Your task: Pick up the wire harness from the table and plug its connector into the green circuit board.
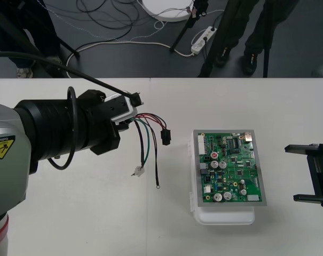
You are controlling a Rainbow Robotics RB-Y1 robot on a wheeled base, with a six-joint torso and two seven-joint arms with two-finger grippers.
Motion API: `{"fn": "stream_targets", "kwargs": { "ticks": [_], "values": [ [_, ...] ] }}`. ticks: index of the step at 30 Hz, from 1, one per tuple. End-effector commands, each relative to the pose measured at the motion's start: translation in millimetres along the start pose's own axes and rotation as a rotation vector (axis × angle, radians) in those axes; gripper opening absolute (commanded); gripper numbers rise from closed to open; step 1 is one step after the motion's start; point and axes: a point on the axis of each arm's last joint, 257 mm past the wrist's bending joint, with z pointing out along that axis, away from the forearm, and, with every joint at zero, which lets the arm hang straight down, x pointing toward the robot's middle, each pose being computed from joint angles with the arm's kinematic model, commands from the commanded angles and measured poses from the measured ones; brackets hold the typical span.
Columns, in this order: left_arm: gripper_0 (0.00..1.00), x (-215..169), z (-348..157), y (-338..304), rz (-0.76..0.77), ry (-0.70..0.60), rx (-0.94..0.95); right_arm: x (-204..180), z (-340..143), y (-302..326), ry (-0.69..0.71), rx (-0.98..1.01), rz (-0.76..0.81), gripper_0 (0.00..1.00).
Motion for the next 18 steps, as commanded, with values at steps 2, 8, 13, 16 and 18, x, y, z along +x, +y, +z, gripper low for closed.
{"fn": "stream_targets", "kwargs": {
  "ticks": [2,8,13,16,18],
  "values": [
    [0.0,-44.5,1.0,3.3,-0.03,-0.045,-0.03,-13.4,5.9,-7.5,-0.027,-0.018,0.004,1.0],
    [0.0,-58.1,6.2,4.5,-0.085,-0.035,-0.051,-14.0,6.2,-7.6,-0.029,-0.018,0.014,1.0],
    [0.0,-70.6,11.5,3.1,-0.156,-0.035,-0.061,-15.1,7.0,-7.8,-0.033,-0.018,0.025,1.0],
    [0.0,-76.9,15.4,2.1,-0.208,-0.042,-0.049,-15.3,7.8,-6.9,-0.035,-0.021,0.03,1.0],
    [0.0,-82.0,18.4,2.9,-0.238,-0.048,-0.043,-16.0,8.1,-7.1,-0.037,-0.021,0.032,1.0]
  ]
}}
